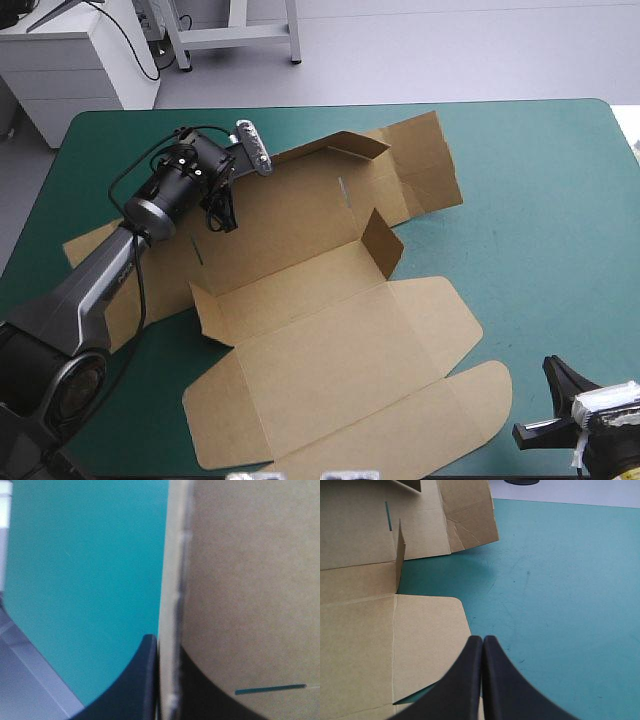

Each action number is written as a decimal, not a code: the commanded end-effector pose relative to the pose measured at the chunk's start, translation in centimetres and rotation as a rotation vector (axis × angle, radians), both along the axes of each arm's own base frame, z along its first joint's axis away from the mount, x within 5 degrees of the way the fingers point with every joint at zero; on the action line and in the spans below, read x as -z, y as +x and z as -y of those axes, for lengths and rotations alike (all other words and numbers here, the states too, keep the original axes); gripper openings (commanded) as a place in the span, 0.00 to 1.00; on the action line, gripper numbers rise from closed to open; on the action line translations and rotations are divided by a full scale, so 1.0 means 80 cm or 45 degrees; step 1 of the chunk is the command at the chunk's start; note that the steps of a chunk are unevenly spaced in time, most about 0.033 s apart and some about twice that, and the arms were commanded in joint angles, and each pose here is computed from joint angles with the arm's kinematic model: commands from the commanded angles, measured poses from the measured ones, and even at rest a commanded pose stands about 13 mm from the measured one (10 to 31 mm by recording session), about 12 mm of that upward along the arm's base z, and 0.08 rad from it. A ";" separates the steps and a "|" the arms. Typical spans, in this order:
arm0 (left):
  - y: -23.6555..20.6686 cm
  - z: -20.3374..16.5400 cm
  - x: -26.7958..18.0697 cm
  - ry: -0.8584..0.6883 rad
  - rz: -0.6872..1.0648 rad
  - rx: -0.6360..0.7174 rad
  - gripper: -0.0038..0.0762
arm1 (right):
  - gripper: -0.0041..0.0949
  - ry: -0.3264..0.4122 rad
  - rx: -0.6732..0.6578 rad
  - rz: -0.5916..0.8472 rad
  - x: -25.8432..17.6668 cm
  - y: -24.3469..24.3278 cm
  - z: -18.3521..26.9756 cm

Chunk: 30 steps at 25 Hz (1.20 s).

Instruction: Fold the box

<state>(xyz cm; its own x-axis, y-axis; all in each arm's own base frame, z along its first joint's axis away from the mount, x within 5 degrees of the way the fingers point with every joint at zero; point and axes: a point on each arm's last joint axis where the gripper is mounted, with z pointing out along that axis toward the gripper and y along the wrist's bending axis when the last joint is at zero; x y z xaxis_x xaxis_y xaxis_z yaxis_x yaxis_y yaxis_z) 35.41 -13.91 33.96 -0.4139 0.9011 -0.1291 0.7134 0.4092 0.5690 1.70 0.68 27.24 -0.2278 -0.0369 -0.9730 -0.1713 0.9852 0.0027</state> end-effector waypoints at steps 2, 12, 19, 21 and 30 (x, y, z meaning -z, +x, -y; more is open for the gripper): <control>-0.003 0.028 -0.057 -0.016 0.408 0.217 0.04 | 0.02 0.015 0.003 0.152 -0.017 -0.006 0.001; -0.033 0.086 -0.025 0.174 0.648 0.344 0.04 | 0.02 0.015 0.003 0.152 -0.017 -0.006 0.001; -0.096 0.120 0.002 0.328 0.970 0.496 0.04 | 0.02 0.015 0.003 0.152 -0.017 -0.006 0.001; -0.107 0.122 0.011 0.364 1.006 0.516 0.04 | 0.02 0.015 0.003 0.152 -0.017 -0.006 0.001; -0.121 0.112 0.041 0.454 0.991 0.504 0.04 | 0.02 0.015 0.003 0.152 -0.017 -0.006 0.001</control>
<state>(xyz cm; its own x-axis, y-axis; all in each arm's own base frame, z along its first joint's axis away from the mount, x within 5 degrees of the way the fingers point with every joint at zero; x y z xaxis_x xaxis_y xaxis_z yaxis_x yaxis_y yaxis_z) 26.20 -23.58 28.01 0.0617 0.9939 0.0917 0.2327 -0.1036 0.9670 1.70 0.68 27.24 -0.2278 -0.0369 -0.9730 -0.1713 0.9852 0.0027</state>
